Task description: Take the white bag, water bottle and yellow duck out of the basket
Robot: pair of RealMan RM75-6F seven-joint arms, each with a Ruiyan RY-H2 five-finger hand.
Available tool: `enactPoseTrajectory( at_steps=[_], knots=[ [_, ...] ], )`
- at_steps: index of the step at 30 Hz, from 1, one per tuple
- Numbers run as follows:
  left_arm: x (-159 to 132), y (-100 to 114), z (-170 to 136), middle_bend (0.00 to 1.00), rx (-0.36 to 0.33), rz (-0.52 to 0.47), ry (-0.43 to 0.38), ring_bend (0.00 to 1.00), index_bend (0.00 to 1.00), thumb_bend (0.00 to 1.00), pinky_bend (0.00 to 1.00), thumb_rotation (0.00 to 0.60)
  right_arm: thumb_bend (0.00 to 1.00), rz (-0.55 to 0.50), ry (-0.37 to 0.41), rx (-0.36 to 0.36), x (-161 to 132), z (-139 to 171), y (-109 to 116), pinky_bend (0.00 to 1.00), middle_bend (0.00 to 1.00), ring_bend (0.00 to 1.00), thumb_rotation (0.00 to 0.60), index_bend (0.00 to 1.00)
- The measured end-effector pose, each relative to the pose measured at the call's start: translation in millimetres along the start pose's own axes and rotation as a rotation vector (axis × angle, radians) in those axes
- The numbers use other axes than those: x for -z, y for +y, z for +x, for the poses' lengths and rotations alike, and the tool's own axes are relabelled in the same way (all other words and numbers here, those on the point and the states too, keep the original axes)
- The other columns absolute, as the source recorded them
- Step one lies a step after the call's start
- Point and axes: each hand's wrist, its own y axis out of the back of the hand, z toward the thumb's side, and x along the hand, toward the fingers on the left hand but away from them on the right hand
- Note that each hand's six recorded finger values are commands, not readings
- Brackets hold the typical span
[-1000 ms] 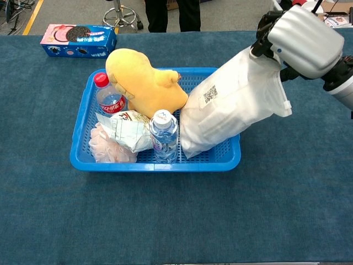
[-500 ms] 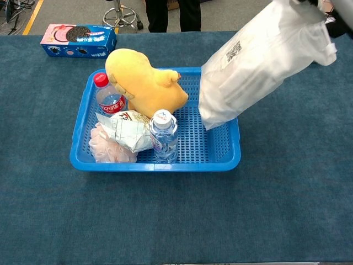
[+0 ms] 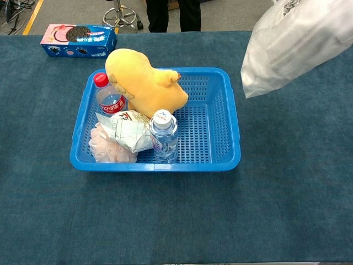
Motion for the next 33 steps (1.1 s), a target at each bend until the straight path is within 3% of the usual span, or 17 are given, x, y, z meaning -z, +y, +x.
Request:
enactPoseTrajectory(
  at_steps=[2, 5, 9, 14, 18, 24, 33],
  knots=[
    [1.1, 0.2, -1.0, 0.34, -0.001, 0.0, 0.005, 0.25, 0.49, 0.17, 0.46, 0.6, 0.13, 0.022, -0.017, -0.055, 2.6, 9.6, 1.6, 0.49, 0.87, 0.67, 0.6, 0.96],
    [2.7, 0.9, -2.7, 0.34, -0.002, -0.001, 0.011, 0.25, 0.49, 0.17, 0.46, 0.6, 0.01, 0.068, -0.055, -0.164, 7.1, 26.4, 2.9, 0.48, 0.74, 0.56, 0.6, 0.78],
    [1.9, 0.5, -2.4, 0.34, 0.0, 0.0, 0.007, 0.25, 0.49, 0.17, 0.46, 0.6, 0.0, 0.108, -0.126, -0.329, 10.6, 45.7, 5.7, 0.42, 0.51, 0.38, 0.6, 0.49],
    [1.0, 0.6, -2.0, 0.34, -0.002, -0.001, 0.005, 0.25, 0.49, 0.17, 0.46, 0.6, 0.0, 0.127, -0.203, -0.502, 16.4, 66.4, 8.8, 0.38, 0.37, 0.28, 0.6, 0.36],
    [2.6, -0.2, -2.9, 0.34, 0.0, -0.001, 0.011, 0.25, 0.49, 0.17, 0.46, 0.6, 0.0, 0.088, -0.198, -0.486, 13.3, 63.9, 11.5, 0.38, 0.36, 0.26, 0.6, 0.36],
    [3.3, -1.8, -2.6, 0.34, 0.003, -0.005, 0.011, 0.25, 0.49, 0.17, 0.46, 0.6, 0.0, -0.026, -0.136, -0.4, -0.1, 43.5, 11.5, 0.38, 0.36, 0.25, 0.6, 0.36],
    [5.9, -1.7, -4.3, 0.34, 0.001, -0.011, 0.019, 0.25, 0.49, 0.17, 0.46, 0.6, 0.0, -0.172, 0.055, -0.416, -41.8, 3.0, -30.6, 0.38, 0.36, 0.25, 0.6, 0.36]
  ],
)
